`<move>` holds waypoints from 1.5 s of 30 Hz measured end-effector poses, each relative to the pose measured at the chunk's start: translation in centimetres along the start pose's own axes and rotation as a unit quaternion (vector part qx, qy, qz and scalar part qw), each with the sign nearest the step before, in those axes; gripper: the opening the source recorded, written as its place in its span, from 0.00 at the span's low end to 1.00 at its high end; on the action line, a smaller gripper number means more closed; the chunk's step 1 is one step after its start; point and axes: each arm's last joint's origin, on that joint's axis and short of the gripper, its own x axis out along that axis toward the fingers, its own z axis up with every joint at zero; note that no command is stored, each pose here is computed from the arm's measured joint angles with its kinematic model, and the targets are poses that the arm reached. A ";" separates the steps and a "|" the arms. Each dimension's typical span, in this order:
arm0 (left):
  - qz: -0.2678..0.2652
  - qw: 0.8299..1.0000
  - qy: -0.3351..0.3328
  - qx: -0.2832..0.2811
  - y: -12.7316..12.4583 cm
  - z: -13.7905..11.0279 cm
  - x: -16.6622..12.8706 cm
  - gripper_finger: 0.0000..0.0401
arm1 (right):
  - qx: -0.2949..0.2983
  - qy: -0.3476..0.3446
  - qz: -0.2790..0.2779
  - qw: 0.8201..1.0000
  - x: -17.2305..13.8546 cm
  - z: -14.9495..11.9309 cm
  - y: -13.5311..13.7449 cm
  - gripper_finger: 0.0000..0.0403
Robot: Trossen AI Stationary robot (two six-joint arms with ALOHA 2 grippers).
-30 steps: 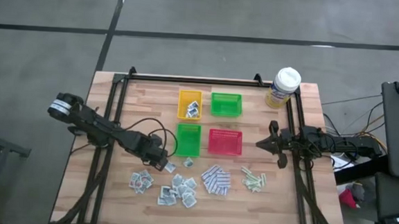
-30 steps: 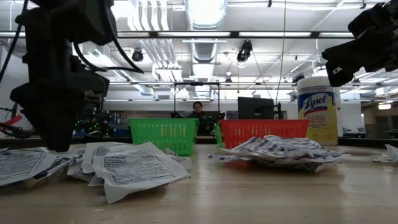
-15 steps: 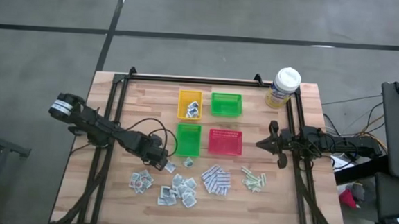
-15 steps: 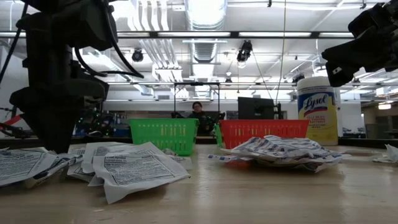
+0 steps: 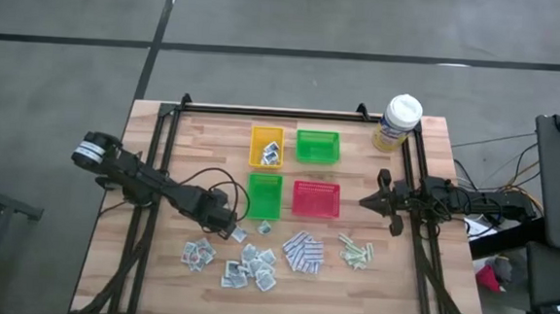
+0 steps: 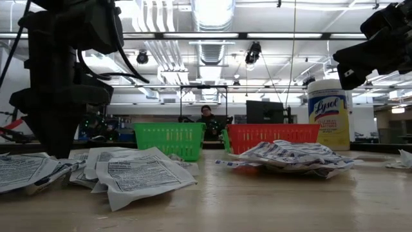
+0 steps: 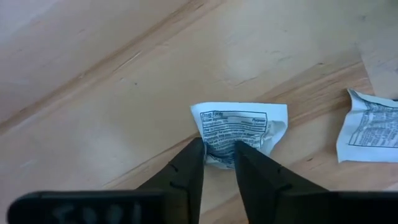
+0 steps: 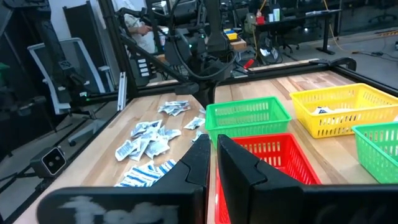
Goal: Pick & Place First Aid Supplies
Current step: Put the blue alcohol pad into the yellow bin
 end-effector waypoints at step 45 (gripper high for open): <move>-0.196 0.931 -0.001 0.307 -5.8 1.6 -6.7 0.00 | 0.000 0.000 0.000 1.000 0.0 0.0 0.0 0.07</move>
